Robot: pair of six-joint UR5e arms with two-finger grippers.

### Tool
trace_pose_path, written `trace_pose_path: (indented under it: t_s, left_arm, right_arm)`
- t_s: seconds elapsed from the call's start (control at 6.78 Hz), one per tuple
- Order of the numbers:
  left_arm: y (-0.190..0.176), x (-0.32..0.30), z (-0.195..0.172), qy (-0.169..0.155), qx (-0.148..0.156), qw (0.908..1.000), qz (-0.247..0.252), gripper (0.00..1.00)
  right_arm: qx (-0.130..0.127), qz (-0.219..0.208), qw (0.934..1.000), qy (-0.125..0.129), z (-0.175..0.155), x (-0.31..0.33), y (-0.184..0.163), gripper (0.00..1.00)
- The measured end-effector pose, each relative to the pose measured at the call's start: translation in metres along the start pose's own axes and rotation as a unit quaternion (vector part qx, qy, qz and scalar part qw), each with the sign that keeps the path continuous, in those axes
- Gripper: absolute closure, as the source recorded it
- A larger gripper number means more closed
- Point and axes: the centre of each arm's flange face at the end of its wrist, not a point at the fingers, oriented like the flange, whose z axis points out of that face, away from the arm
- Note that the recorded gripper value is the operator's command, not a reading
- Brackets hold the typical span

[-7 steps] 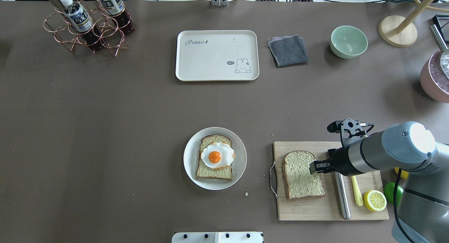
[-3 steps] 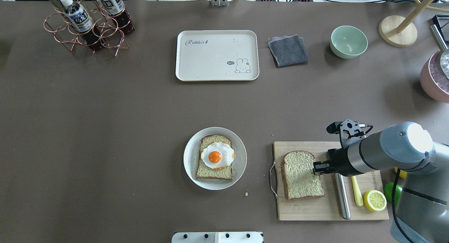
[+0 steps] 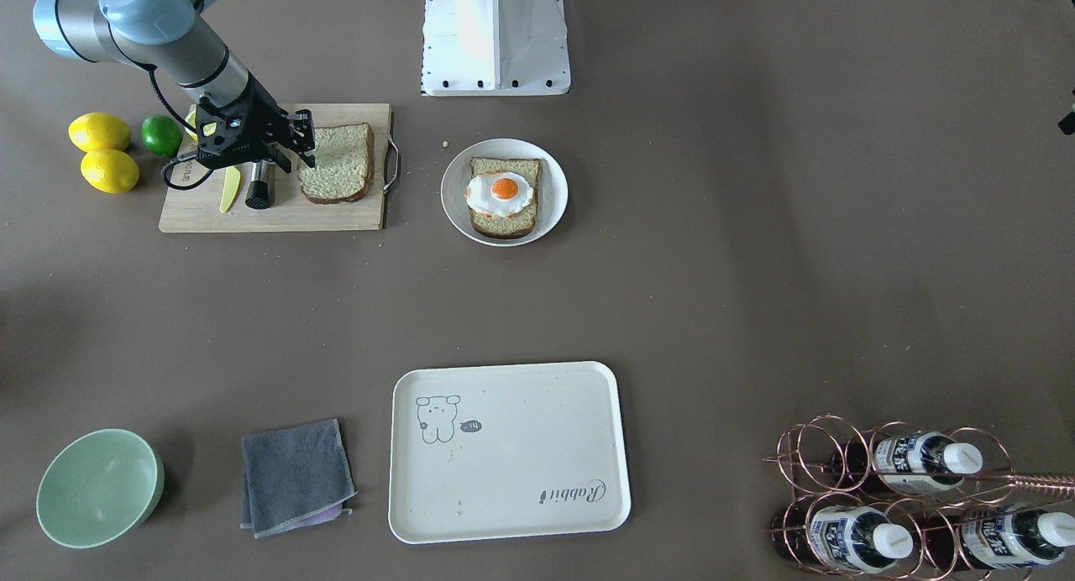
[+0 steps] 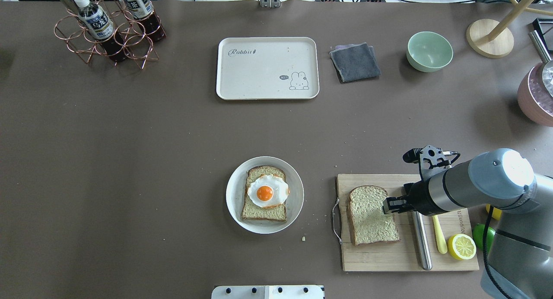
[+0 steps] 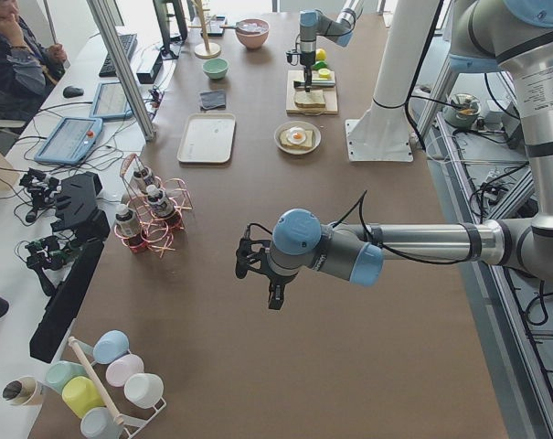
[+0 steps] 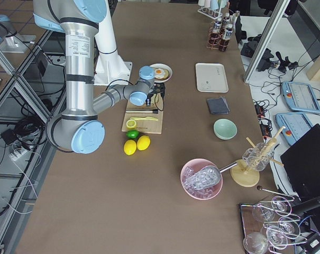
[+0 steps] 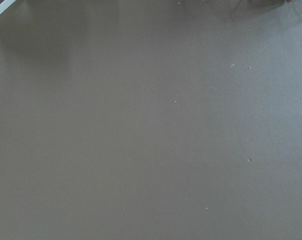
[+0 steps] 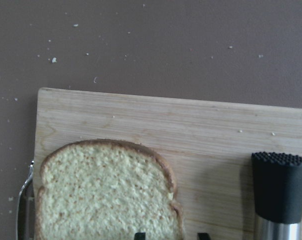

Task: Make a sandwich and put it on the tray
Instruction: 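Lift the bread slice with the right gripper and carry it over the egg toast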

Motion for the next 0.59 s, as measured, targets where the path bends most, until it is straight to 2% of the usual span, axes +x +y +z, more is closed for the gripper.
trace_pose_path:
  t_s: [0.15,0.44,0.59]
  left_arm:
    - [0.0009,0.0000,-0.0003,0.000,0.000,1.0000,0.000,0.03]
    - [0.0019,-0.0006,-0.0006,0.000,0.000,1.0000,-0.001,0.03]
    - [0.0022,-0.0010,-0.0005,0.000,0.000,1.0000,-0.001,0.03]
  right_arm:
    - [0.000,0.001,1.0000,0.002,0.0019,0.0016,-0.0006,0.62]
    - [-0.001,0.001,1.0000,0.002,0.0030,0.0013,-0.0008,0.87]
    - [-0.001,0.001,1.0000,0.002,0.0038,0.0007,-0.0008,0.96]
